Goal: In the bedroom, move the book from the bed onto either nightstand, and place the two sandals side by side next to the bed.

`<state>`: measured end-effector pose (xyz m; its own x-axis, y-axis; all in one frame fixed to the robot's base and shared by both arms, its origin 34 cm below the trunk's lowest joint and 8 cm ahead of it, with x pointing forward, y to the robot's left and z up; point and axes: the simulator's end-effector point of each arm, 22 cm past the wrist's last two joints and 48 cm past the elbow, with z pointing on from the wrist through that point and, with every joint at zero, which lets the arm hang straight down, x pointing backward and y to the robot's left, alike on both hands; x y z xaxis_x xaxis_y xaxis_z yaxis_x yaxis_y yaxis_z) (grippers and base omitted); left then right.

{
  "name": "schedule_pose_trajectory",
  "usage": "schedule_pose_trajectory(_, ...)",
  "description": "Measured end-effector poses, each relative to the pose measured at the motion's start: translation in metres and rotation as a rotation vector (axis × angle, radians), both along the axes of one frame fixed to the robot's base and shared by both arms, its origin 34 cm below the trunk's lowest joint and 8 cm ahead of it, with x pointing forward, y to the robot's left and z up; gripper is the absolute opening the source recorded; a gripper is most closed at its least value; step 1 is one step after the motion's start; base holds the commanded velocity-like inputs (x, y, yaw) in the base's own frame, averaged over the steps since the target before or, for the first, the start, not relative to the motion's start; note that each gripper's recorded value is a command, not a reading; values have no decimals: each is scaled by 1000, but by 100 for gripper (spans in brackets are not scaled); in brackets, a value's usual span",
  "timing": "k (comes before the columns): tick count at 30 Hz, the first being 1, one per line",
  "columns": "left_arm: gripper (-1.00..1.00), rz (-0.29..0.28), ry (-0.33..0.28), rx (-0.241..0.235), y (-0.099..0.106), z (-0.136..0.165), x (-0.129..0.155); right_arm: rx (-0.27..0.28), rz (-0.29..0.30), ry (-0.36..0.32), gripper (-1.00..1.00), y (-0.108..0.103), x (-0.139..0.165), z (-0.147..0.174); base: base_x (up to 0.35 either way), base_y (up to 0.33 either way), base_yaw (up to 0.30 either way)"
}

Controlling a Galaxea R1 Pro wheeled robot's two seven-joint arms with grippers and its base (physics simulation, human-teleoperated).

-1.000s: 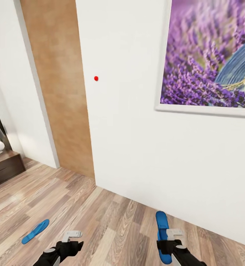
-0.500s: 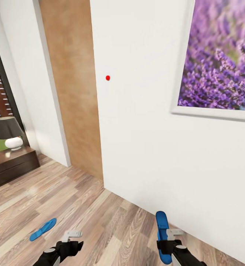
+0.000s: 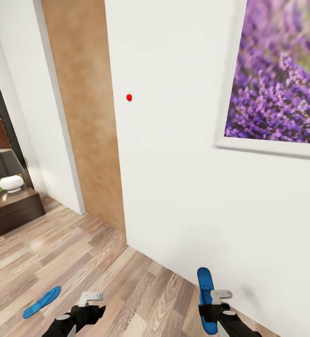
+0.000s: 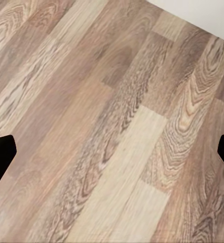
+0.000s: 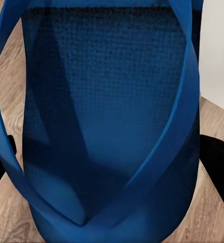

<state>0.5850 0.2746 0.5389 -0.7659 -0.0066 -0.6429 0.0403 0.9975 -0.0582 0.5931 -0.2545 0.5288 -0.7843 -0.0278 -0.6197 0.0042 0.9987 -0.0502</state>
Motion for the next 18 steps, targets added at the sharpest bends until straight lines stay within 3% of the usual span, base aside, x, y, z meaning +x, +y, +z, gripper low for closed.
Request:
schedule_pose_trajectory(7, 100, 0, 0, 0, 0, 0, 0, 1, 0, 0, -100, 0, 0, 0, 112, -28, 177)
schedule_pose_trajectory(18, 100, 1, 1, -1, 0, -1, 0, 1, 1, 0, -100, 1, 0, 0, 20, -5, 269)
